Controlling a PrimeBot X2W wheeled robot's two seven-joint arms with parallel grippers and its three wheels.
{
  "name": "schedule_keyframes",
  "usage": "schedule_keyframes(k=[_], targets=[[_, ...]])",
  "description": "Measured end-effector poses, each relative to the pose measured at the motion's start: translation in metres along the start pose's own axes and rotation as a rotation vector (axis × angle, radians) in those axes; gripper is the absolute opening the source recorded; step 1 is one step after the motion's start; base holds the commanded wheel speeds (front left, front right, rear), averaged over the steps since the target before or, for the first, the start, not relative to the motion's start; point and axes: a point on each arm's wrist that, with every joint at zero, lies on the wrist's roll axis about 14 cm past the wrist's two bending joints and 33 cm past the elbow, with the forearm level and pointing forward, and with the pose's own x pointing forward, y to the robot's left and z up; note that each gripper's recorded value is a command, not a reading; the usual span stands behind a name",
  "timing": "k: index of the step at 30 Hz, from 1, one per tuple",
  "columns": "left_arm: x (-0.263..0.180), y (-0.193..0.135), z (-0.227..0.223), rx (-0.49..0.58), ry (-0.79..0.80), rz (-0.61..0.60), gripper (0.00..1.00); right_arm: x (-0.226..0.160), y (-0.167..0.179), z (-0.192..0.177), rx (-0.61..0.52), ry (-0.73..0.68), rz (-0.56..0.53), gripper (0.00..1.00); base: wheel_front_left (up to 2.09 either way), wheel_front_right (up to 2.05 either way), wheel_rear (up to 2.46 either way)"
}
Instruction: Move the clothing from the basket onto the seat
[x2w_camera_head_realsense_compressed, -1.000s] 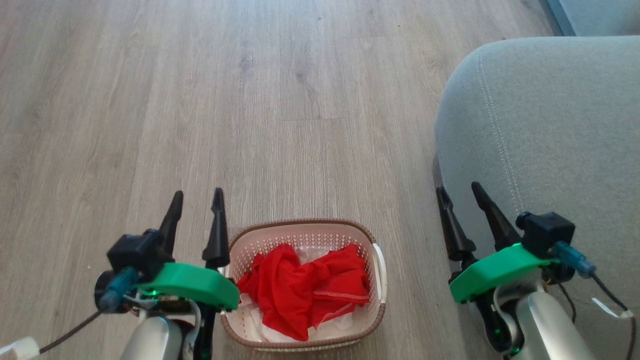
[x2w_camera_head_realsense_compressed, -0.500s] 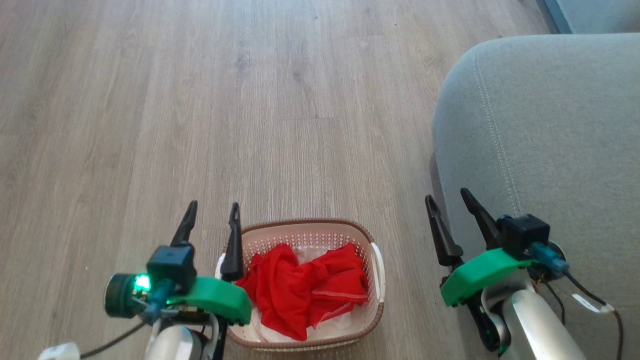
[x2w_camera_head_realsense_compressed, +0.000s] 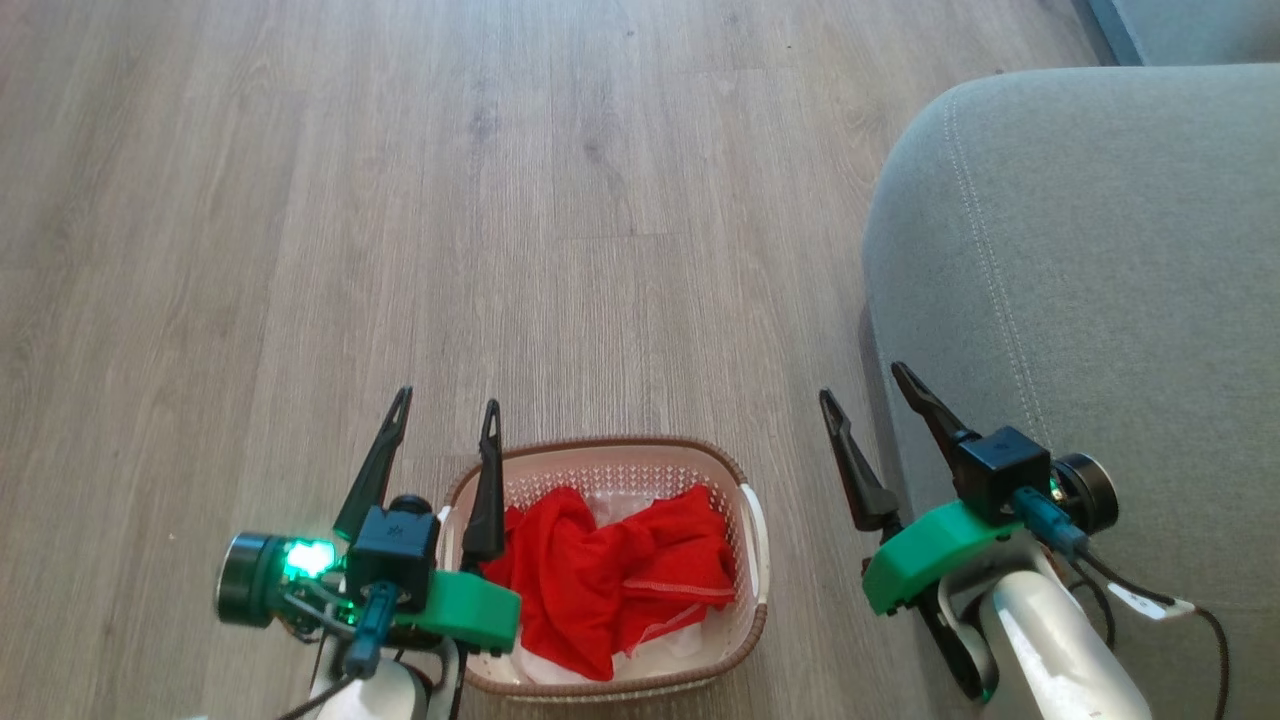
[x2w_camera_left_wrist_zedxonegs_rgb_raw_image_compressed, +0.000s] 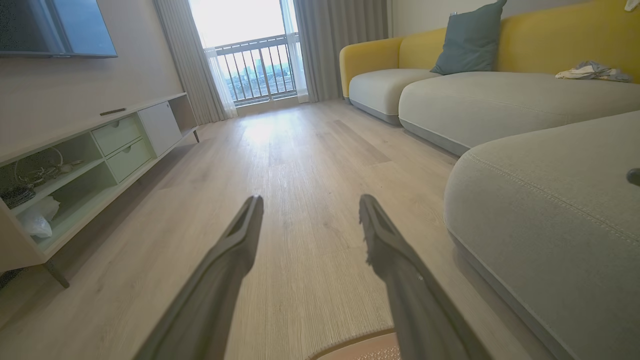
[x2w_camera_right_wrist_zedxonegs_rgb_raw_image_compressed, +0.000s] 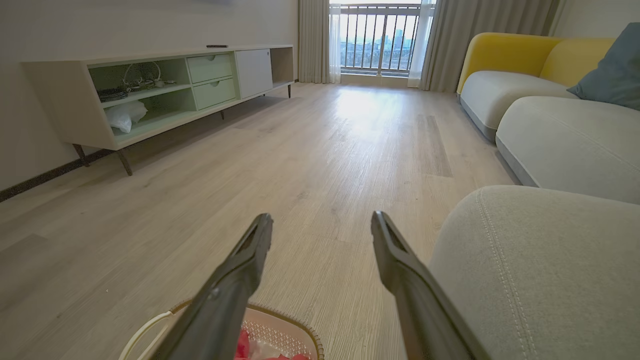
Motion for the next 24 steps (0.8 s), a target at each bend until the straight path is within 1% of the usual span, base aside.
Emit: schedule_keyframes(k=[3,14,18,19,24], targets=[[0.000,-0.001,0.001,0.018,-0.009,-0.007,1.00,0.001,0.001,0.001,-0.016,-0.001,0.007,1.00,0.00,0.00,0.00],[0.000,-0.007,-0.012,0.003,0.032,-0.043,1.00,0.000,-0.002,-0.004,-0.013,0.013,-0.002,1.00,0.00,0.00,0.00],[-0.002,-0.013,-0.037,-0.014,0.107,-0.081,1.00,0.000,-0.011,-0.013,-0.009,0.037,-0.028,1.00,0.00,0.00,0.00],[-0.002,-0.013,-0.037,-0.014,0.107,-0.081,1.00,0.000,-0.011,-0.013,-0.009,0.037,-0.028,1.00,0.00,0.00,0.00],[-0.004,-0.025,-0.077,-0.042,0.230,-0.149,1.00,0.006,-0.027,-0.028,-0.010,0.075,-0.065,1.00,0.00,0.00,0.00]])
